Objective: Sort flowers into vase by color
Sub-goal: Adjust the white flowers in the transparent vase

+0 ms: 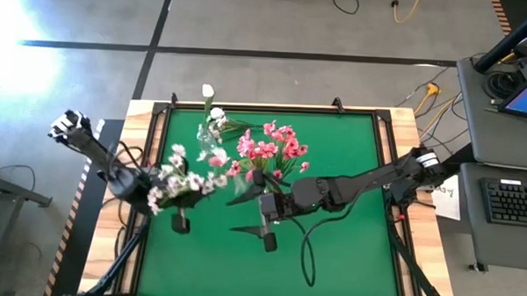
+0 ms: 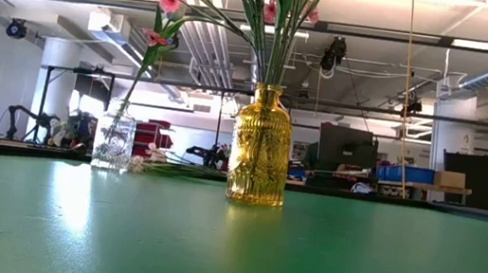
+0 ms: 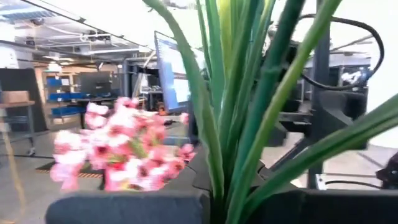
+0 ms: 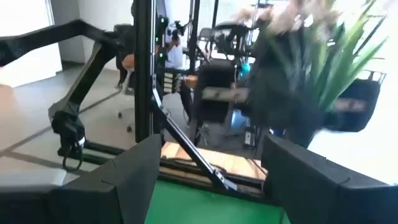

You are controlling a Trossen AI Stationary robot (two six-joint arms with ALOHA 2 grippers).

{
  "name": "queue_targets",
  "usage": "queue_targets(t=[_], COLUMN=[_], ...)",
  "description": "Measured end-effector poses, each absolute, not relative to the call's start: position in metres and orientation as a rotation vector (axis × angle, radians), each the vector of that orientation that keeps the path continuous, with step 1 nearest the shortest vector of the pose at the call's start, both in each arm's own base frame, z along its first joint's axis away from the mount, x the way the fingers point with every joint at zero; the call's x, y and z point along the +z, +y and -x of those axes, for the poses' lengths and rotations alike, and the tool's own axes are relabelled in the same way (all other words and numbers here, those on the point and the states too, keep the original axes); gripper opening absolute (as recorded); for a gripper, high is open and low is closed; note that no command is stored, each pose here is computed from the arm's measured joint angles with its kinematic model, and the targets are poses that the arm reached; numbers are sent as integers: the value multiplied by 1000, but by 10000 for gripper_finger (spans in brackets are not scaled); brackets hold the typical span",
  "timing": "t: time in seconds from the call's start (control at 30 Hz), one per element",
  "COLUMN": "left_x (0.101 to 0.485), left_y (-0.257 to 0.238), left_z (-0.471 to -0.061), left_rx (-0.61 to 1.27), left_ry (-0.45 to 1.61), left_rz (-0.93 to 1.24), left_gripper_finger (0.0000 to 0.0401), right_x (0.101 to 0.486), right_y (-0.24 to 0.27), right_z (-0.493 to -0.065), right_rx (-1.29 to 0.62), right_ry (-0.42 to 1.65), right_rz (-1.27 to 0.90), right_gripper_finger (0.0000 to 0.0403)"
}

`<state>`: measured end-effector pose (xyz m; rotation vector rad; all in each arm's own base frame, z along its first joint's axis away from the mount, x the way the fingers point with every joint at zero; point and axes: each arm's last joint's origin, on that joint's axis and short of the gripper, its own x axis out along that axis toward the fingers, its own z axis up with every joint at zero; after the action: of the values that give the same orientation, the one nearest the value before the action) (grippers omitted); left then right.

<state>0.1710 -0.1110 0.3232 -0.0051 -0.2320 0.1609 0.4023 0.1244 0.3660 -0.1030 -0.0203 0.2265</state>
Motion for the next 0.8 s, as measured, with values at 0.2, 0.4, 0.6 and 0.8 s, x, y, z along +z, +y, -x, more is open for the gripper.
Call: queue_targets(t=[0.2, 0.4, 0.6, 0.8], left_x=[343, 361, 354, 334], left_y=[-85, -56, -28, -7], left_z=[-143, -117, -105, -103], left_rx=[316, 412, 508, 525], left_ry=[-247, -305, -314, -317], left_rz=[-28, -88, -104, -107], left_gripper_finger=[2, 2, 2, 1], right_x=[373, 383, 394, 420], right_y=[120, 116, 109, 97], right_z=[-393, -378, -359, -336], right_rx=[225, 229, 233, 218], right_ry=[23, 86, 150, 82], right_rz=[112, 125, 177, 194], right_gripper_finger=[283, 280, 276, 278])
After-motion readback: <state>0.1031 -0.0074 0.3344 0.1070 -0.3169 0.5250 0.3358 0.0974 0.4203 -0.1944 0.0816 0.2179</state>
